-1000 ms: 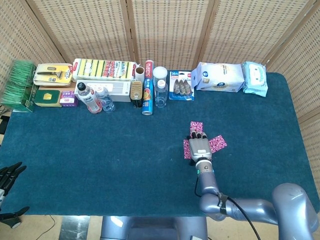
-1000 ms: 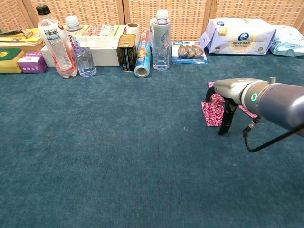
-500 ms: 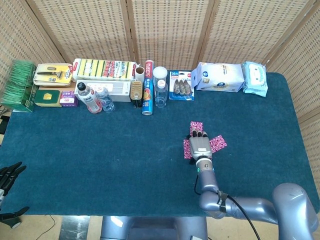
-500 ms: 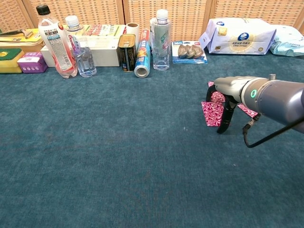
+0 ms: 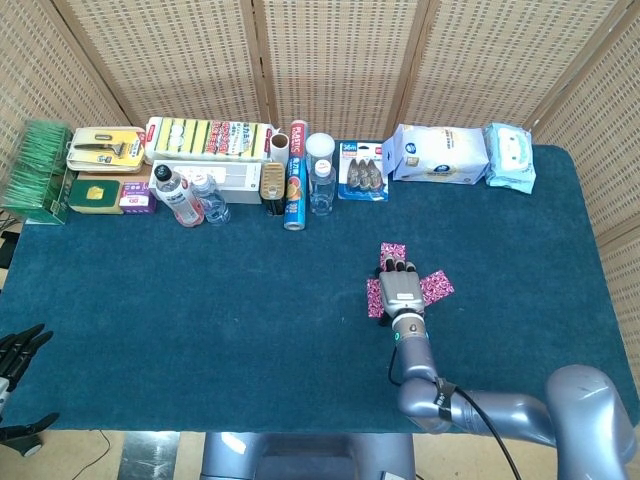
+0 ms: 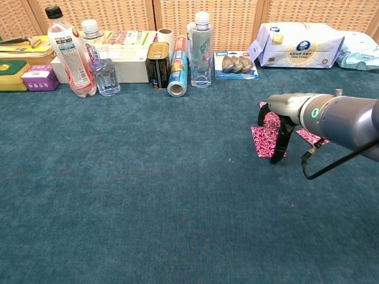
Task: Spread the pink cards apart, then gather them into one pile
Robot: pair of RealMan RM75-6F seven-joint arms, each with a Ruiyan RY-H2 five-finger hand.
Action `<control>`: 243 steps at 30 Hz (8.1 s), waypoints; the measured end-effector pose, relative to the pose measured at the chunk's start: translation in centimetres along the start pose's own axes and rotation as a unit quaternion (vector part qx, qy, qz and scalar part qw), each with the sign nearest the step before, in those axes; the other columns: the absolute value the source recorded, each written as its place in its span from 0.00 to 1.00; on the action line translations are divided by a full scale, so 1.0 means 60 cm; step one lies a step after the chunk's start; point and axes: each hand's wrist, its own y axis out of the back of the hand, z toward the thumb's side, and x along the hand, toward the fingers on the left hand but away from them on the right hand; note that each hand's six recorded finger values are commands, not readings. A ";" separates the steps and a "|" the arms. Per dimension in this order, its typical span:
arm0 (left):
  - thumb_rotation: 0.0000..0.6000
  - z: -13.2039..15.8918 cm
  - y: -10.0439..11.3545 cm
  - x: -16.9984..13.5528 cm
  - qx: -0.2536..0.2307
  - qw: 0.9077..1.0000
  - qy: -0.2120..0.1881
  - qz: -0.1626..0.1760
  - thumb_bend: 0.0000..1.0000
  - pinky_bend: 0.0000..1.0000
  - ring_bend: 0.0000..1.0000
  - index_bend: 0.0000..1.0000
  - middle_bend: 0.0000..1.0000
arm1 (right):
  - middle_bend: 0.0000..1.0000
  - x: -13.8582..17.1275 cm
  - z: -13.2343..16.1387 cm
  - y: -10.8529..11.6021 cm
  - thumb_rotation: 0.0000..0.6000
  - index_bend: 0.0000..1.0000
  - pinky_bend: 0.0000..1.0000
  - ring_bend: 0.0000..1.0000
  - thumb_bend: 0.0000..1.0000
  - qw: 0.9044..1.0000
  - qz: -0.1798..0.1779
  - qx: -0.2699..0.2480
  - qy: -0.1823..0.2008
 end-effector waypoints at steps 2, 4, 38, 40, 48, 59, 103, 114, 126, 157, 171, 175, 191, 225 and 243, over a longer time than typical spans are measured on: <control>1.00 0.000 0.000 0.000 0.000 1.000 0.000 0.000 0.02 0.00 0.00 0.00 0.00 | 0.00 -0.001 0.001 -0.001 1.00 0.21 0.09 0.00 0.11 1.000 0.001 -0.001 -0.001; 1.00 0.000 -0.001 0.000 0.000 1.000 0.000 -0.001 0.02 0.00 0.00 0.00 0.00 | 0.00 -0.002 0.001 -0.002 1.00 0.22 0.09 0.00 0.11 1.000 0.001 0.000 -0.001; 1.00 -0.001 0.000 0.000 -0.002 1.000 0.000 0.001 0.02 0.00 0.00 0.00 0.00 | 0.06 -0.001 0.005 0.002 1.00 0.37 0.17 0.00 0.15 0.999 -0.029 -0.009 0.022; 1.00 0.000 0.000 0.000 -0.001 1.000 0.000 0.000 0.02 0.00 0.00 0.00 0.00 | 0.07 0.001 0.005 0.003 1.00 0.37 0.17 0.00 0.15 0.999 -0.033 -0.008 0.025; 1.00 0.000 0.000 0.000 -0.001 1.000 0.000 0.000 0.02 0.00 0.00 0.00 0.00 | 0.07 0.003 0.002 0.002 1.00 0.37 0.18 0.00 0.15 0.999 -0.038 -0.010 0.029; 1.00 0.000 -0.001 0.001 0.000 1.000 0.000 -0.001 0.02 0.00 0.00 0.00 0.00 | 0.07 0.020 0.005 0.015 1.00 0.37 0.18 0.00 0.16 0.998 -0.045 -0.004 0.035; 1.00 -0.003 0.006 -0.005 -0.010 1.000 -0.005 -0.002 0.01 0.00 0.00 0.00 0.00 | 0.07 0.010 -0.089 0.054 1.00 0.37 0.22 0.00 0.20 0.981 -0.014 -0.099 -0.167; 1.00 -0.009 0.010 -0.004 -0.016 1.000 -0.001 -0.002 0.01 0.00 0.00 0.00 0.00 | 0.07 -0.013 -0.108 0.063 1.00 0.38 0.23 0.00 0.21 0.965 0.008 -0.167 -0.204; 1.00 -0.005 0.005 -0.003 -0.012 1.000 -0.002 -0.005 0.01 0.00 0.00 0.00 0.00 | 0.07 -0.014 -0.138 0.072 1.00 0.36 0.23 0.00 0.21 0.957 0.024 -0.190 -0.216; 1.00 -0.001 -0.002 0.000 -0.006 1.000 0.000 -0.013 0.01 0.00 0.00 0.00 0.00 | 0.07 -0.017 -0.162 0.060 1.00 0.33 0.23 0.00 0.21 0.950 0.044 -0.204 -0.232; 1.00 -0.003 0.000 0.001 -0.009 1.000 0.000 -0.013 0.02 0.00 0.00 0.00 0.00 | 0.07 -0.023 -0.174 0.055 1.00 0.29 0.23 0.00 0.21 0.950 0.037 -0.196 -0.242; 1.00 -0.004 -0.001 0.001 -0.007 1.000 0.001 -0.013 0.01 0.00 0.00 0.00 0.00 | 0.07 -0.021 -0.168 0.051 1.00 0.28 0.23 0.00 0.21 0.948 0.044 -0.205 -0.239; 1.00 -0.005 0.002 0.001 -0.010 1.000 0.002 -0.011 0.01 0.00 0.00 0.00 0.00 | 0.07 -0.023 -0.159 0.043 1.00 0.25 0.23 0.00 0.18 0.947 0.049 -0.208 -0.242; 1.00 -0.006 0.003 0.000 -0.010 1.000 0.002 -0.008 0.01 0.00 0.00 0.00 0.00 | 0.07 -0.019 -0.138 0.051 1.00 0.23 0.20 0.00 0.10 0.948 0.040 -0.226 -0.223; 1.00 -0.005 0.005 -0.004 -0.004 1.000 0.006 0.004 0.01 0.00 0.00 0.00 0.00 | 0.03 -0.020 -0.058 0.092 1.00 0.14 0.19 0.00 0.10 0.974 0.007 -0.192 -0.122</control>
